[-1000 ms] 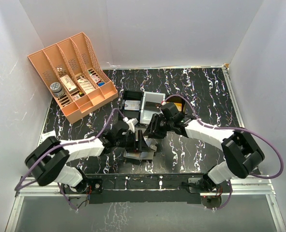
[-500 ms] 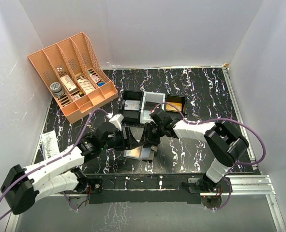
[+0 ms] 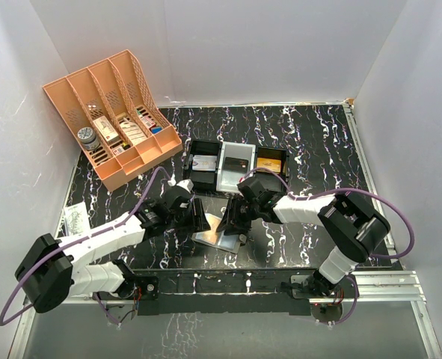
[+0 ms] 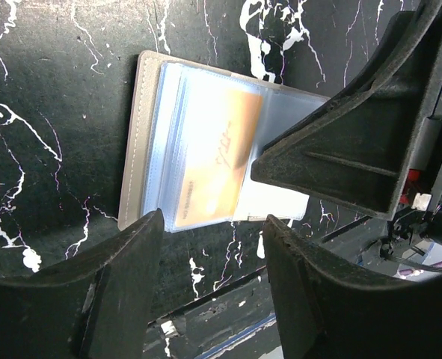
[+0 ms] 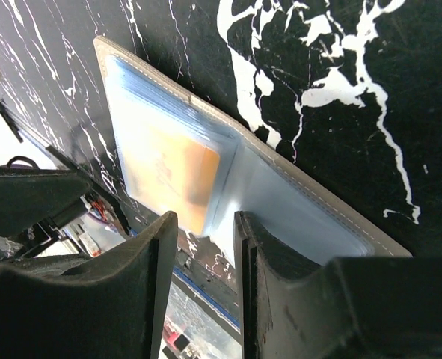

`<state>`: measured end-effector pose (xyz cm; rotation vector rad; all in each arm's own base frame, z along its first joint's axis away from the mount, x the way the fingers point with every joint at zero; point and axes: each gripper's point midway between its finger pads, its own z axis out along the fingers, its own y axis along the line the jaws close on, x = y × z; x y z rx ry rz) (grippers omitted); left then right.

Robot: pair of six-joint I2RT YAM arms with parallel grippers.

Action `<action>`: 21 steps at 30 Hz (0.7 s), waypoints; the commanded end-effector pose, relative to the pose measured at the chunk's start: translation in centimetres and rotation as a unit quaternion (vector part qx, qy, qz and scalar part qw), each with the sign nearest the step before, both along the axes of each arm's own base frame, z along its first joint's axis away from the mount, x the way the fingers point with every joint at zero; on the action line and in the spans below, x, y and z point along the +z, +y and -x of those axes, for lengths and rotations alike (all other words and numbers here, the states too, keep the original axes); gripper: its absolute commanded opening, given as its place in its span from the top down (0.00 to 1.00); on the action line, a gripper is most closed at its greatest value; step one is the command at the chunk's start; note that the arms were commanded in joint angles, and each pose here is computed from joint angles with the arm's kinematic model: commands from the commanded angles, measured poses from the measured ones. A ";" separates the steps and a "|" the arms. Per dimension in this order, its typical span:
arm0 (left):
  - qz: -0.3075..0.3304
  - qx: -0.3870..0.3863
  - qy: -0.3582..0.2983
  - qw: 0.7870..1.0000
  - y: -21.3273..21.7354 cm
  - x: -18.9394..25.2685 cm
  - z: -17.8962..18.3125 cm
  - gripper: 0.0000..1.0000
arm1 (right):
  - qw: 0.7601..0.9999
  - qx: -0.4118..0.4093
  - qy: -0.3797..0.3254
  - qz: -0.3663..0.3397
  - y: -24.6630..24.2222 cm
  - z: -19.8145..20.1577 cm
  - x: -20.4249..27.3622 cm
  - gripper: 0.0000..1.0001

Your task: Take the credit cards out of the card holder

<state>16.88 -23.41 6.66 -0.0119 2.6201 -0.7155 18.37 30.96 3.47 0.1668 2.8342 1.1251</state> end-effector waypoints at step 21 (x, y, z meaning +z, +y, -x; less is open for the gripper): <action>-0.050 0.155 -0.010 0.987 7.0 1.7 -1.5 0.28 | 0.976 0.024 -0.101 0.193 2.4 -2.9 0.4 0.38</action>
